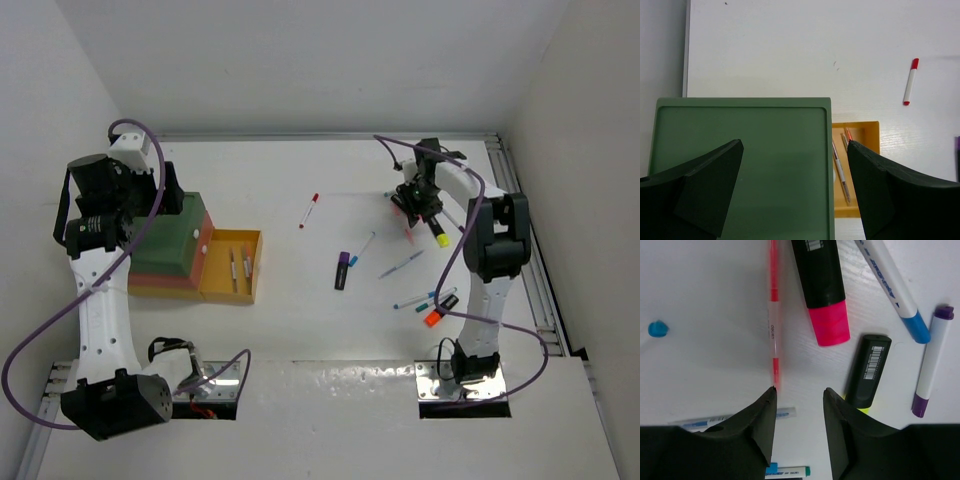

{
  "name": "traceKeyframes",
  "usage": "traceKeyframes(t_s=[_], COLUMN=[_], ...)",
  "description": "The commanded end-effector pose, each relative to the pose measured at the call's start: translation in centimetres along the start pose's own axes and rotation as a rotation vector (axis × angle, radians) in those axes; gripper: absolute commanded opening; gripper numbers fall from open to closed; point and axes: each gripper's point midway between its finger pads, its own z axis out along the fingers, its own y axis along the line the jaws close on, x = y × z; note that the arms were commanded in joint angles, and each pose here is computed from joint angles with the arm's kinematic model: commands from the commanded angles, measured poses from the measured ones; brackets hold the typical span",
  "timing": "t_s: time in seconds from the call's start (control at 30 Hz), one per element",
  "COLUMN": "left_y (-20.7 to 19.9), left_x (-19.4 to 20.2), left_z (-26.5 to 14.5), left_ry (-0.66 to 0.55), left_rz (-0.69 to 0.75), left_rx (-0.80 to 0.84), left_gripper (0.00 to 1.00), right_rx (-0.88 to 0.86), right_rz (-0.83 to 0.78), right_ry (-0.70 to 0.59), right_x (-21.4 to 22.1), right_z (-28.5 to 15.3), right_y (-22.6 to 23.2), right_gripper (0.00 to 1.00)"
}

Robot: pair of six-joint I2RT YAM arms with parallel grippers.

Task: Sort the stationery into containers
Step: Pick up the pen from the center of the board.

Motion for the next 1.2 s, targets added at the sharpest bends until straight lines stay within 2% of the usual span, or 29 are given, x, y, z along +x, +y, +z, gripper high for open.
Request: traceKeyframes(t_s=[0.0, 0.37, 0.9, 1.0, 1.1, 1.13, 1.17], left_y=[-0.3, 0.0, 0.4, 0.5, 0.5, 0.5, 0.5], left_x=[-0.9, -1.0, -0.6, -0.4, -0.3, -0.3, -0.3], left_z=[0.0, 0.2, 0.7, 0.8, 0.8, 0.8, 0.9], left_ry=[-0.035, -0.032, -0.018, -0.012, -0.009, -0.009, -0.01], left_rz=[0.003, -0.012, -0.03, -0.028, -0.029, -0.029, -0.028], left_rx=[0.006, 0.003, 0.003, -0.002, 0.0, 0.002, -0.002], left_gripper=[0.92, 0.92, 0.92, 0.92, 0.92, 0.92, 0.92], right_rx=[0.007, -0.016, -0.023, -0.029, -0.037, -0.041, -0.049], right_rz=[-0.012, -0.004, -0.034, -0.032, -0.034, -0.036, -0.034], right_ry=[-0.046, -0.041, -0.02, -0.008, -0.003, -0.006, -0.002], right_x=[-2.2, -2.7, -3.1, -3.1, -3.1, -3.1, -2.9], right_z=[0.0, 2.1, 4.0, 4.3, 4.0, 3.8, 3.6], right_y=[-0.2, 1.1, 2.4, 2.4, 2.8, 3.0, 3.4], right_gripper=[0.43, 0.37, 0.36, 0.29, 0.15, 0.07, 0.03])
